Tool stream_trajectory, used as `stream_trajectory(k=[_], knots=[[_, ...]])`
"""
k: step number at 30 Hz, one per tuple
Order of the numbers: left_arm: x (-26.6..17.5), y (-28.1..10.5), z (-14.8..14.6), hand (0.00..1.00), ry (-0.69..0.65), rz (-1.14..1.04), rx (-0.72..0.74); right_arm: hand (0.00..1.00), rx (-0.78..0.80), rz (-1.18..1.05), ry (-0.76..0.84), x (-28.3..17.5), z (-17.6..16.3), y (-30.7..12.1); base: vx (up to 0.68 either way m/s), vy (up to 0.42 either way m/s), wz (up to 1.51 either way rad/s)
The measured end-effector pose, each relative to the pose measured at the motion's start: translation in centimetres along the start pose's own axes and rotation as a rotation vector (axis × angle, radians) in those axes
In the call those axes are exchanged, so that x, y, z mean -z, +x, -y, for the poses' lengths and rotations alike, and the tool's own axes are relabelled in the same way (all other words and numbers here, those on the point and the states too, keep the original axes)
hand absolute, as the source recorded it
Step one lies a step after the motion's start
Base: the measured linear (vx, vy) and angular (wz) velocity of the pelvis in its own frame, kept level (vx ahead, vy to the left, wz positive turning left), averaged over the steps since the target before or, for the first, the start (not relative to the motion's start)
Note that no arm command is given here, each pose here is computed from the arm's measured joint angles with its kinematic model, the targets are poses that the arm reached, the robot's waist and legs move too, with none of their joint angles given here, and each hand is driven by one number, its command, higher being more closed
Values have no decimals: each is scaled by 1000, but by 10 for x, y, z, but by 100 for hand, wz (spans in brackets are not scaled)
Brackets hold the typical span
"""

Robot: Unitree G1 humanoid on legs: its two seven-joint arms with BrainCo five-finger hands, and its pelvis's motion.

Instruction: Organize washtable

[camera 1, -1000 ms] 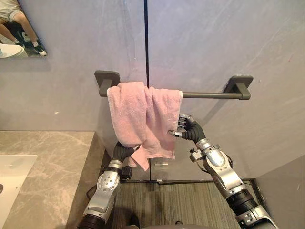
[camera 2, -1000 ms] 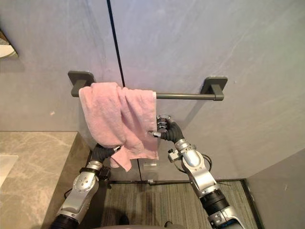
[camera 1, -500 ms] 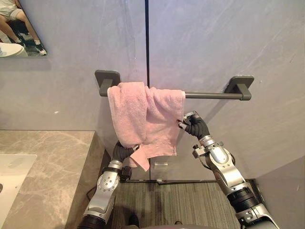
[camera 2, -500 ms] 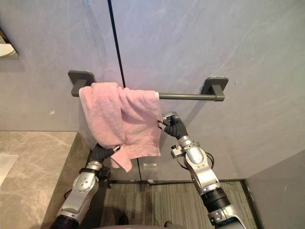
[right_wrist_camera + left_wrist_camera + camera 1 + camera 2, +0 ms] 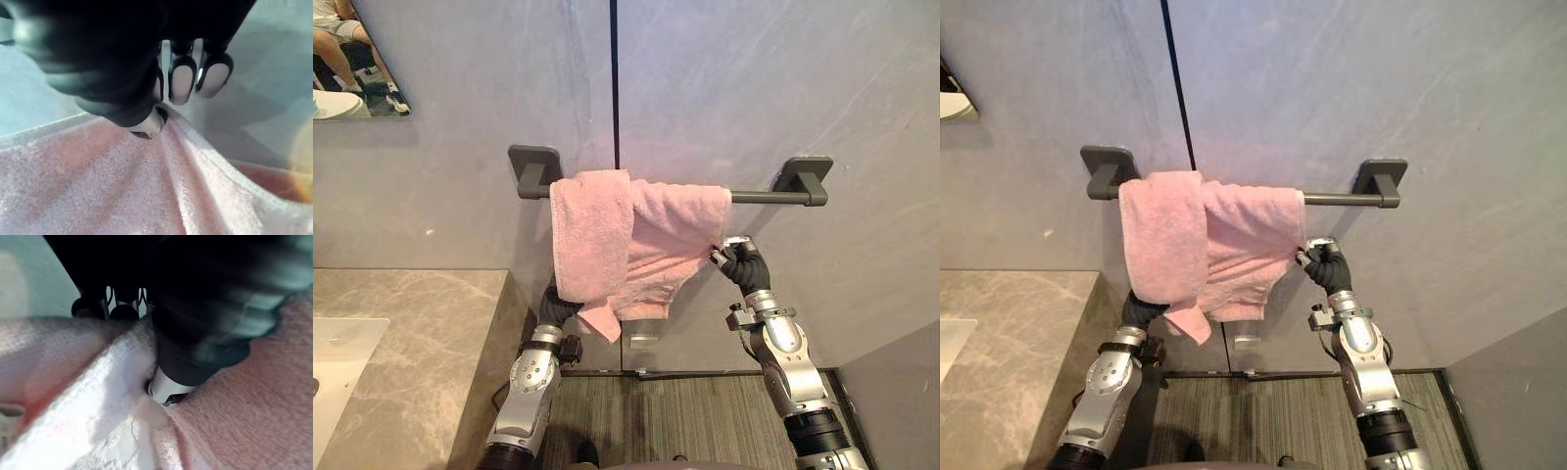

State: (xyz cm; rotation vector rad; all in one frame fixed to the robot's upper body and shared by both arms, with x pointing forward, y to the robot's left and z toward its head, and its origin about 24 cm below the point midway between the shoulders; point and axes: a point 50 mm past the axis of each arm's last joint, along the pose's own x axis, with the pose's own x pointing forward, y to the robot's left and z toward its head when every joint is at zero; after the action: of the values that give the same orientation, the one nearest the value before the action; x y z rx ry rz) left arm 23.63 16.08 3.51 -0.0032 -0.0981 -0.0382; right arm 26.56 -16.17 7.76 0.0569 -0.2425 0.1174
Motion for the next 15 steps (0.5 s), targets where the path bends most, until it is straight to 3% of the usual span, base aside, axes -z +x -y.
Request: stream_trajectory(k=[15], knots=[[-4, -4, 16, 100, -97, 33, 41, 100, 137, 16, 23, -2, 22, -12, 0, 0, 0]])
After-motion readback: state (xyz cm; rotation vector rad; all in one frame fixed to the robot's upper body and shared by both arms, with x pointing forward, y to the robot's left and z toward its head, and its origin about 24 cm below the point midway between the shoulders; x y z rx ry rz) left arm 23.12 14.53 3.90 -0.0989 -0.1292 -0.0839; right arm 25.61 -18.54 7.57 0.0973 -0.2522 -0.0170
